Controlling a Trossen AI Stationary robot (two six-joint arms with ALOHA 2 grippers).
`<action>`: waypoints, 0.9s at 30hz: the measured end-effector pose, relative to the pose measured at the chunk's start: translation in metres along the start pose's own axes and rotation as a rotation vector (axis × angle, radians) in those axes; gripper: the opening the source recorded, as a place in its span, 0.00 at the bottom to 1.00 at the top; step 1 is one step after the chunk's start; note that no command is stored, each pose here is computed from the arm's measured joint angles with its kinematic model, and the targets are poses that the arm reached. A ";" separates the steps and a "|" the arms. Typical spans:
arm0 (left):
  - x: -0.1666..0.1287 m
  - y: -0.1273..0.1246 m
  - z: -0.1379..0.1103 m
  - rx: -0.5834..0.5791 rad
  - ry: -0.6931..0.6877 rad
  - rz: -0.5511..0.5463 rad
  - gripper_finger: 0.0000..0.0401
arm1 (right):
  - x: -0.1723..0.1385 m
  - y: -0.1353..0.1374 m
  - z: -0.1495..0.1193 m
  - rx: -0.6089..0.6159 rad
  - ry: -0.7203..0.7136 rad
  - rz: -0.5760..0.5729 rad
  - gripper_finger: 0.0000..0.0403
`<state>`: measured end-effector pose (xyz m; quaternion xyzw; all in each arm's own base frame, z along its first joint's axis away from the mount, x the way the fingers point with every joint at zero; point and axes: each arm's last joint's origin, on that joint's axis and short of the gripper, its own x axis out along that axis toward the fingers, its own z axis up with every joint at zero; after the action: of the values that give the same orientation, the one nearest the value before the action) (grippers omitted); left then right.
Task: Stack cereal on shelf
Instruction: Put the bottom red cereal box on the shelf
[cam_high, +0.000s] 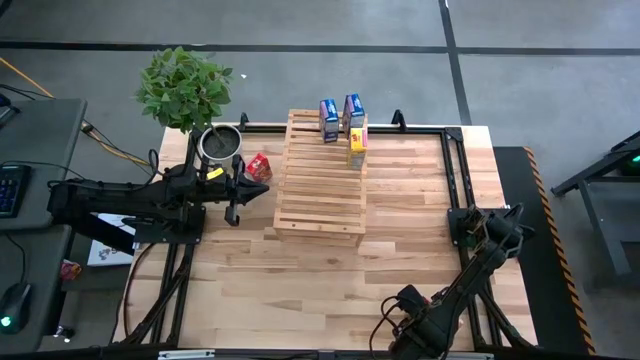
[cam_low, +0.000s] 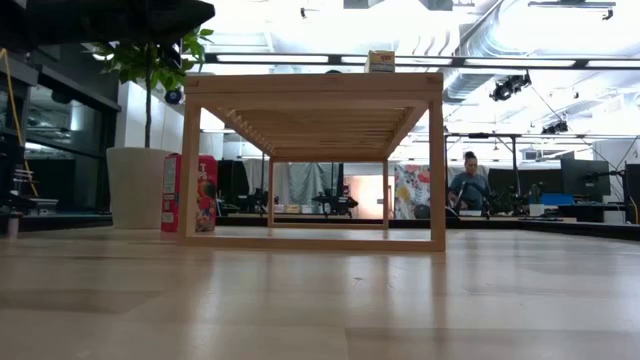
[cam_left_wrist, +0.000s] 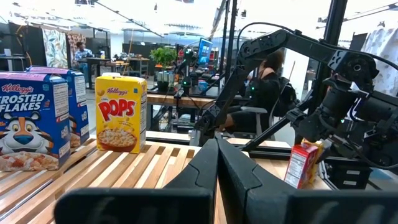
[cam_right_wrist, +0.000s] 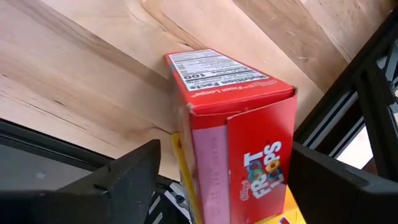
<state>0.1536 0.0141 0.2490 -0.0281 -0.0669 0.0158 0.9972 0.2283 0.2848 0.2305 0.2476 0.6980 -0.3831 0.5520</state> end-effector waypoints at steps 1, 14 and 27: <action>0.000 0.000 0.000 0.000 0.000 0.000 0.00 | 0.000 0.000 0.000 0.000 0.000 0.000 0.74; 0.000 0.000 0.000 0.000 0.000 0.000 0.00 | 0.000 -0.002 0.000 0.003 -0.006 -0.019 0.46; 0.000 0.000 0.000 0.018 0.000 0.000 0.00 | -0.061 -0.003 0.015 -0.129 -0.273 0.374 0.46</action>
<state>0.1536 0.0141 0.2490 -0.0192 -0.0669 0.0166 0.9974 0.2512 0.2755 0.2888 0.2829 0.5820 -0.2585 0.7172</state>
